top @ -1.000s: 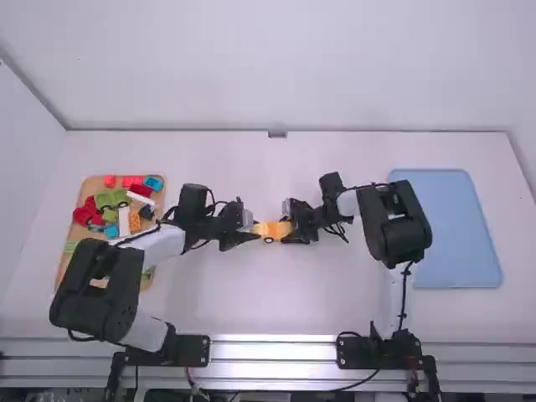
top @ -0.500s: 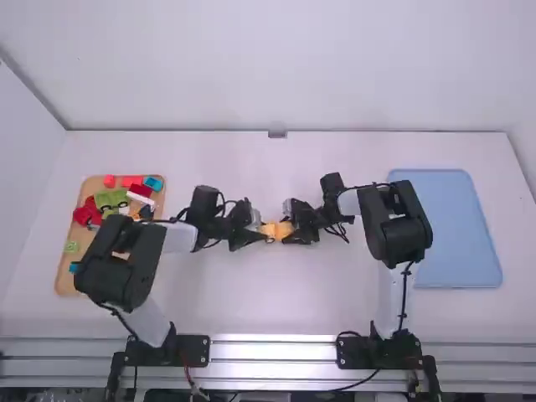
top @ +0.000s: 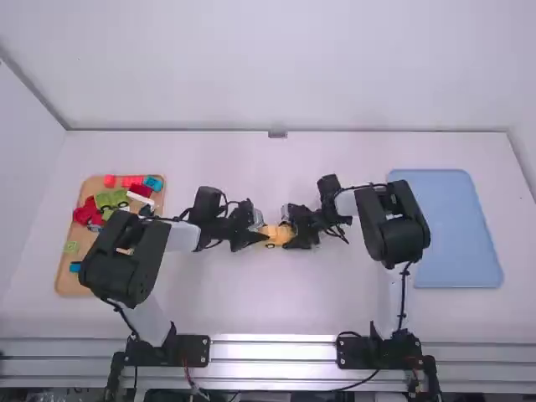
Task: Assemble lego blocks to make yellow taxi
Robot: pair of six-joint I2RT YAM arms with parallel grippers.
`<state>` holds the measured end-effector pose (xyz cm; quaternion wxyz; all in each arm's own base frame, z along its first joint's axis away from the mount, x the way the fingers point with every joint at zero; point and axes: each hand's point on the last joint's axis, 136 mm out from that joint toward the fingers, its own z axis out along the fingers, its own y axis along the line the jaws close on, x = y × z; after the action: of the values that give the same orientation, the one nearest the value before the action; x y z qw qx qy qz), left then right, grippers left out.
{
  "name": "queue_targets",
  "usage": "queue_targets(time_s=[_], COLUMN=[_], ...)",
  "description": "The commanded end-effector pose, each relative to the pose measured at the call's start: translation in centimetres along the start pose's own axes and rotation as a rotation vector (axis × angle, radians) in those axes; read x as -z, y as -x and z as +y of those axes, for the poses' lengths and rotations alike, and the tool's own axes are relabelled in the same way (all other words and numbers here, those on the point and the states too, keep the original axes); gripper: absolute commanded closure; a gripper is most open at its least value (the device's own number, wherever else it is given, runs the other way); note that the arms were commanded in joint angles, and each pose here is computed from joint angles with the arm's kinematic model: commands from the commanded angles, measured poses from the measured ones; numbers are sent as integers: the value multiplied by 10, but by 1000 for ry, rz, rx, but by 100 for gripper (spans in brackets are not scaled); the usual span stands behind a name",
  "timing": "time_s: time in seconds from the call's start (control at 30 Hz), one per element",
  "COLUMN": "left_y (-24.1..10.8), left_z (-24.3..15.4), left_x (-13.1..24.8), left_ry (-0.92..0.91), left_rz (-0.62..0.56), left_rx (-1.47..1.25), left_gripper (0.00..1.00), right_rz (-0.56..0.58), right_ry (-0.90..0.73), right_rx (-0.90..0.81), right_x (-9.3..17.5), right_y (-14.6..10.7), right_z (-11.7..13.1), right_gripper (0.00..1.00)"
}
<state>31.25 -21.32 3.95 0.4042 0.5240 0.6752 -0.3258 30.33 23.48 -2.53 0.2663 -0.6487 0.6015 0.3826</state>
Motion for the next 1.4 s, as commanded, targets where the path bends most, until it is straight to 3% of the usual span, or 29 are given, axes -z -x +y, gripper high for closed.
queue_targets(time_s=[0.0, 0.2, 0.47, 0.77, 1.0, 1.27, 1.37], left_y=[-1, -1, 3, 3, 0, -5, -4], left_z=[3, 1, -7, -6, -7, 1, 3], left_x=[-3, -3, -3, -3, -4, -12, -14], left_ry=[5, -5, -48, -40, -48, -56, -63], left_rz=[11, 6, -20, -19, -18, -9, -17], left_rx=[-1, 1, -41, -43, -94, -78, -78], left_gripper=[98, 98, 98, 98, 98, 98, 98], right_rz=[80, 41, -124, -204, -209, -205, -206], right_ry=[-13, -13, -7, -118, -124, -115, -119], right_rx=[-27, -25, 41, 16, 16, 6, 2], right_x=[-4, -2, -2, -9, -8, -11, -9], right_y=[-17, -12, 0, 3, 2, -1, -2], right_z=[-1, -2, 10, -1, 1, 6, 5], right_gripper=[1, 0, 2, 1, 10, 34, 36])
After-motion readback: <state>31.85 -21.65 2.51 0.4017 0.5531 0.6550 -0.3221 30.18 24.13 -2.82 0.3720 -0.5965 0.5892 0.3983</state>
